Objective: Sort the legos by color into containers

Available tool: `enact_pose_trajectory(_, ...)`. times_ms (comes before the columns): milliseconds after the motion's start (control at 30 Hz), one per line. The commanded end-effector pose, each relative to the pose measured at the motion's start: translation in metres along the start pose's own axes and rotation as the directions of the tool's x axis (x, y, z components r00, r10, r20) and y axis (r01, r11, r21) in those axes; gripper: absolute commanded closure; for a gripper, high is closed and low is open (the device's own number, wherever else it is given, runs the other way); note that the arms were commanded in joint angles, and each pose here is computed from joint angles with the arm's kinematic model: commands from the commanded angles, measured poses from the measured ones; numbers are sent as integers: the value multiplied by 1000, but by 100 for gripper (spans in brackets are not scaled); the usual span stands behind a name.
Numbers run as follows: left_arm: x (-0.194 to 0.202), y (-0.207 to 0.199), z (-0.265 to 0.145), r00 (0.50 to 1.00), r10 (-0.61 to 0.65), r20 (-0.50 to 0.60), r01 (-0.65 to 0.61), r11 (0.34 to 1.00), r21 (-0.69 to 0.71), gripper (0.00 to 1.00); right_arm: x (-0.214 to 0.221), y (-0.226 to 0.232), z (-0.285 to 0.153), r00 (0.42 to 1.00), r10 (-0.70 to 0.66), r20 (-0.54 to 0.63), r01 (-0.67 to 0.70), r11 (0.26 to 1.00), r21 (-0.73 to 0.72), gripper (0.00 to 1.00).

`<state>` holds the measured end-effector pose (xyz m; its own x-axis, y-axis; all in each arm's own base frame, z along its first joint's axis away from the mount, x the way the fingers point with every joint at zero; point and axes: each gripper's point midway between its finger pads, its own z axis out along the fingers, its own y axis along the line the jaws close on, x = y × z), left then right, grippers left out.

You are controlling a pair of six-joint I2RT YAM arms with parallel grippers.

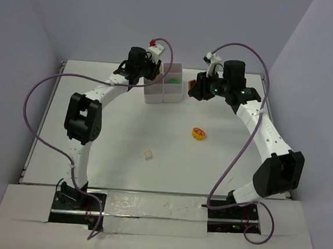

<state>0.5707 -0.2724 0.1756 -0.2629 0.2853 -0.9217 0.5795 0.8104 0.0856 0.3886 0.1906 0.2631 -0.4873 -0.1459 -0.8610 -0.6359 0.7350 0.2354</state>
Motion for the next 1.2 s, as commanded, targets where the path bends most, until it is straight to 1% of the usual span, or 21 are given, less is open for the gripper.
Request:
enact_pose_trajectory(0,-41,-6,-16,997,8,81,-10,1000,25,70,-11,-3,-4,999,-41,35,40,999,10,100)
enact_pose_trajectory(200,-47,-19,-34,996,10,86,-16,997,73,70,-6,-5,-5,998,-62,28,61,998,16,100)
enact_pose_trajectory(400,-51,-24,-59,995,27,100,-36,995,88,70,3,-9,-5,996,-86,16,86,996,27,100)
enact_pose_trajectory(600,-32,-39,-73,997,58,51,-65,986,153,67,3,-16,1,996,-93,4,93,995,32,100)
enact_pose_trajectory(800,-6,-48,-76,996,86,4,-85,975,203,64,-3,-23,9,997,-80,1,80,996,34,100)
enact_pose_trajectory(1167,9,-48,-64,993,116,-18,-110,970,216,63,-6,-30,16,998,-62,-8,62,997,38,100)
